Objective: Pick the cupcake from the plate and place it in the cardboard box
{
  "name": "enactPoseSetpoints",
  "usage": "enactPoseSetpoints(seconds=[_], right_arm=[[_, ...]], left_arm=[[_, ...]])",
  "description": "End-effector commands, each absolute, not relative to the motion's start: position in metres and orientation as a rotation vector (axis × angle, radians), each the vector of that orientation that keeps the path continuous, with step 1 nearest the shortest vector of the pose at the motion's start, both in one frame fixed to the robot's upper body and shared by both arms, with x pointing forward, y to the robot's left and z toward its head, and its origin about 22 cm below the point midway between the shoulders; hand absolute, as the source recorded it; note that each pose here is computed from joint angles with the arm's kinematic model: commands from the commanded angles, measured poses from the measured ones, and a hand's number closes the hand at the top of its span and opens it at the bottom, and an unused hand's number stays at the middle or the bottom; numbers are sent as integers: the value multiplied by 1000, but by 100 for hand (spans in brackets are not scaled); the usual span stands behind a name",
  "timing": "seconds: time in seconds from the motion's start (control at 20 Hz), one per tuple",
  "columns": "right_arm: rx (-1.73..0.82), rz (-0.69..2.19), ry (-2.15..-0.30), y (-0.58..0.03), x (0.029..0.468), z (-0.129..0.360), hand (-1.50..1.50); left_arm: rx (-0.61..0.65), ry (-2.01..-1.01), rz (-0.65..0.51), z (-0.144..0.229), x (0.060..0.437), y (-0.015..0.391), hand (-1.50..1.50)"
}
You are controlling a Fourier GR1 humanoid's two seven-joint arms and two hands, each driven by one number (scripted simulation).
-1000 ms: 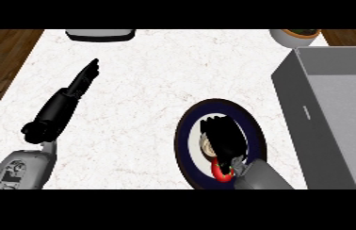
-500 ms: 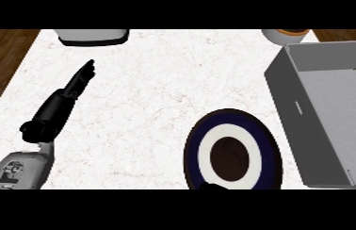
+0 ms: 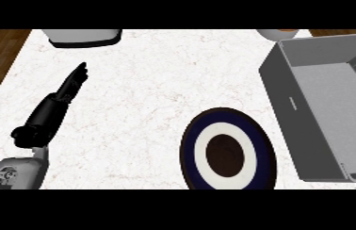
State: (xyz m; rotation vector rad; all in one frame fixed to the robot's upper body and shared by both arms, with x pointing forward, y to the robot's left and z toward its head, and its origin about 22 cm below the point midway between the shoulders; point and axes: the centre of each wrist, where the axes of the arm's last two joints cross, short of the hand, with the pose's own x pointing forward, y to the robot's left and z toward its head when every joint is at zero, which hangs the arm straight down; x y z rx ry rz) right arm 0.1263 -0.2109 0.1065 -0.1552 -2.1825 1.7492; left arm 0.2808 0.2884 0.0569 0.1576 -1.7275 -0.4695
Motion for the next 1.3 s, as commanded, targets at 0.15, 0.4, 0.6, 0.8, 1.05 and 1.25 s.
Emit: enactPoseSetpoints(seconds=[0.15, 0.4, 0.6, 0.8, 1.05, 1.25], right_arm=[[-342, 1328, -2135, -259, 138, 140, 150], [-460, 1151, -2118, -306, 174, 171, 150], [-493, 1104, -2052, -367, 205, 192, 150], [-612, 1250, -1949, -412, 233, 195, 150], [-614, 1435, -1639, -451, 245, 191, 150], [-566, 1500, -1550, -466, 263, 178, 150]], left_arm=[[143, -1746, -487, 54, 274, 286, 0], [133, -1755, -503, 66, 285, 284, 0], [104, -1746, -513, 55, 278, 275, 0], [106, -1774, -556, 73, 297, 273, 0], [70, -1784, -569, 79, 307, 256, 0], [43, -1778, -581, 79, 305, 256, 0]])
